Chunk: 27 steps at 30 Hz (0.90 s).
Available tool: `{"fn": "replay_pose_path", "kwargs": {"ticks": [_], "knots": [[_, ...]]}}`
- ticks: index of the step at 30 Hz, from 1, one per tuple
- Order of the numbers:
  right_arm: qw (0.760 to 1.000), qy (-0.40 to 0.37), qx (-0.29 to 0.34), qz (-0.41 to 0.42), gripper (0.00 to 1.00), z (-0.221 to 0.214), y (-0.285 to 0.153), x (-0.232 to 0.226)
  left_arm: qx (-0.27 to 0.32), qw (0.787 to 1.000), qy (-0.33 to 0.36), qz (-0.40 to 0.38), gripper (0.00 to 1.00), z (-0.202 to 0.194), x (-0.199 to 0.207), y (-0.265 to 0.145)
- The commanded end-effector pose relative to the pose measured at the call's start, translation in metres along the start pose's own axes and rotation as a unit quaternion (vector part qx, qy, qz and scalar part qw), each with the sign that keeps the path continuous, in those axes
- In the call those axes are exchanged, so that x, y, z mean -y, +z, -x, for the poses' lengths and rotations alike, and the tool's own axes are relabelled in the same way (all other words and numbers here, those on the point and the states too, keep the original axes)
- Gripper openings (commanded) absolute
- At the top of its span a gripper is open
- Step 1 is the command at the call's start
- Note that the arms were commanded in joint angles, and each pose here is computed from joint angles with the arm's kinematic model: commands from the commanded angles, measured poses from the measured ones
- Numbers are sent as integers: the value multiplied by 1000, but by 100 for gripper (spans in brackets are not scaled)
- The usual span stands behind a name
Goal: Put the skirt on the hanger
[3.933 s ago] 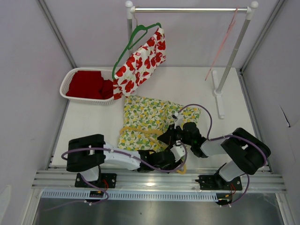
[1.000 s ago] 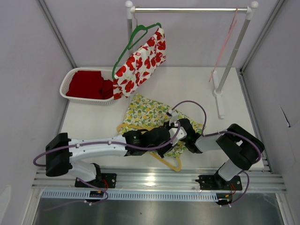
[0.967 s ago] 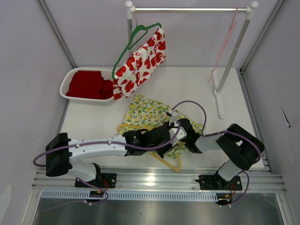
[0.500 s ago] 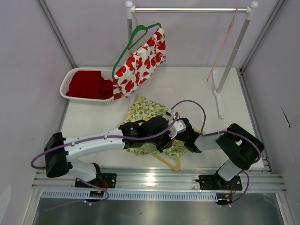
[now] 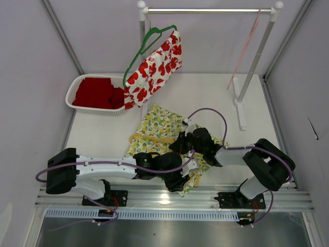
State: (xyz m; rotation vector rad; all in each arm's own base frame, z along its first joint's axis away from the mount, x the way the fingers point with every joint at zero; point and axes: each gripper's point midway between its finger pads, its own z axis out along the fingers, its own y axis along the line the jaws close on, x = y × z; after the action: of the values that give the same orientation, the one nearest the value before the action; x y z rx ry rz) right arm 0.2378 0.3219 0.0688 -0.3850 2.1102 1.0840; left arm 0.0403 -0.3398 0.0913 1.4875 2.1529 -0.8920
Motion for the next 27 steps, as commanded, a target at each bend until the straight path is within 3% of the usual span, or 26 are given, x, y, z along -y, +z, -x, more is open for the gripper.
{"fn": "replay_pose_path", "kwargs": {"ticks": [1,8,13,19,23,27], "knots": [[996,-21,-33,-76,0,-14,-7,35,85,996,-8,10,46,39,2,-13],[996,-18,-32,-85,0,-20,-10,43,137,974,-80,160,55,49,-47,-32],[992,-16,-22,-120,0,-19,-15,55,147,904,-234,327,59,3,-104,-57],[994,-15,-11,-109,0,-17,-16,49,205,837,-389,324,57,-23,-110,-58],[994,-18,-13,-103,0,-21,-16,45,232,817,-412,330,55,-28,-124,-53],[994,-19,-12,-105,0,-21,-17,46,222,791,-449,350,39,-41,-140,-46]]}}
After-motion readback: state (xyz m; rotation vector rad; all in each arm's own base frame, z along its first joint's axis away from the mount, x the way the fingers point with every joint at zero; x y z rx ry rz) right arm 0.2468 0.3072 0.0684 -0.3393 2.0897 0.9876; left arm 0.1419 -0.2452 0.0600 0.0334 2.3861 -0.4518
